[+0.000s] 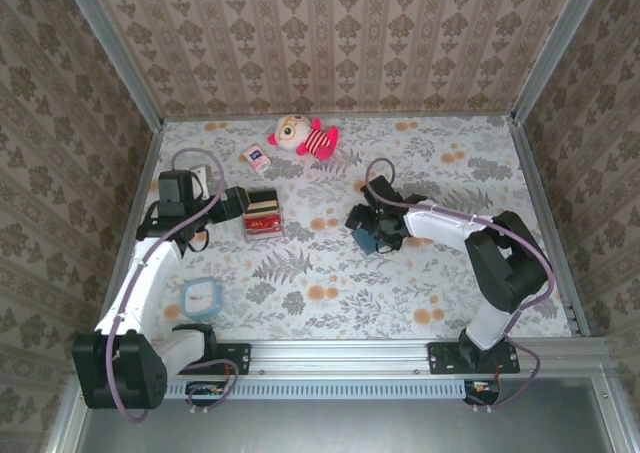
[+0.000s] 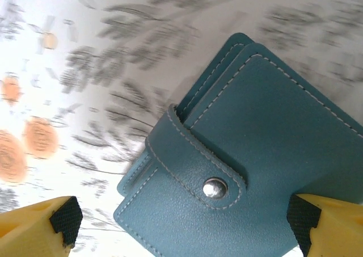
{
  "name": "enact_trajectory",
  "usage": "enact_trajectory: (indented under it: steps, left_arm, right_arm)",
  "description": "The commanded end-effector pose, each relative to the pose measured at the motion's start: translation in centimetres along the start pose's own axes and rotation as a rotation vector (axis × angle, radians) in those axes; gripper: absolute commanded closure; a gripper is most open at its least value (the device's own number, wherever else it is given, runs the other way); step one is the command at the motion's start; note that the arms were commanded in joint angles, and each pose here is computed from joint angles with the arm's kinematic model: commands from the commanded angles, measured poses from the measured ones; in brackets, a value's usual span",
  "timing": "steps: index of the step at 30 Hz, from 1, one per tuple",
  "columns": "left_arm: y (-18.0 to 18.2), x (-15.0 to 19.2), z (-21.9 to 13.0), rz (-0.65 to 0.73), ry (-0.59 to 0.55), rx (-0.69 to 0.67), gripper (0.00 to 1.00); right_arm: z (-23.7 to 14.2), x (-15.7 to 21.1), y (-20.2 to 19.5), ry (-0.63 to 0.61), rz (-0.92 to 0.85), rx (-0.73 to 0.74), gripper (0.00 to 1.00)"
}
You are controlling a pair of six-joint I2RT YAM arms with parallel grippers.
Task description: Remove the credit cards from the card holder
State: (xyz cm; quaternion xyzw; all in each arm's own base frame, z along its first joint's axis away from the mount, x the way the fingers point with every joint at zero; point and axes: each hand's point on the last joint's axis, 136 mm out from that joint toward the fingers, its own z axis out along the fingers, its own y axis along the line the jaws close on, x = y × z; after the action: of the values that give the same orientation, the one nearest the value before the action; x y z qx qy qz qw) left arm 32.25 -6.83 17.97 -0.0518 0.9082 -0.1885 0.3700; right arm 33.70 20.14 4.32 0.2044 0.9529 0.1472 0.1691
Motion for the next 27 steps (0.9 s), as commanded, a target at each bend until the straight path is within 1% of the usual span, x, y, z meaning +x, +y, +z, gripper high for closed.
enact_trajectory:
  steps: [1, 4, 6, 7, 9, 11, 14, 20, 27]
  left_arm:
    - [-1.0, -0.4, -0.2, 0.000, 0.004, 0.033, 0.00]
    - [-1.1, -0.7, -0.4, 0.004, -0.002, 0.028, 0.00]
    - [-1.1, -1.0, -0.4, -0.001, -0.008, 0.027, 0.00]
    - [-1.2, -1.1, -0.4, -0.004, -0.007, 0.030, 0.00]
    - [-1.5, -1.1, -0.3, -0.007, 0.007, 0.041, 0.00]
    - [-1.7, -1.0, -0.2, -0.008, 0.021, 0.041, 0.00]
    - [-2.0, -0.7, -0.1, -0.002, 0.032, 0.043, 0.00]
    - [-3.0, -0.5, 0.1, 0.002, 0.047, 0.060, 0.00]
    - [-5.0, 0.3, 1.0, -0.003, 0.077, 0.098, 0.00]
  right_arm:
    - [-0.3, -0.2, 0.1, -0.006, -0.030, 0.016, 0.03]
    - [-2.4, -2.3, -0.4, -0.095, -0.076, 0.047, 0.03]
    - [-3.1, -3.4, -0.8, -0.128, -0.117, 0.074, 0.03]
    - [-3.2, -3.8, -0.9, -0.126, -0.138, 0.085, 0.04]
    - [-3.2, -4.9, -2.0, -0.124, -0.164, 0.159, 0.06]
    - [-3.2, -6.3, -2.5, -0.170, -0.198, 0.216, 0.10]
    - [-2.8, -7.9, -2.9, -0.199, -0.226, 0.263, 0.11]
    - [-0.4, -9.3, -3.1, -0.122, -0.274, 0.320, 0.11]
    - [1.4, -8.7, -4.9, -0.028, -0.294, 0.378, 0.11]
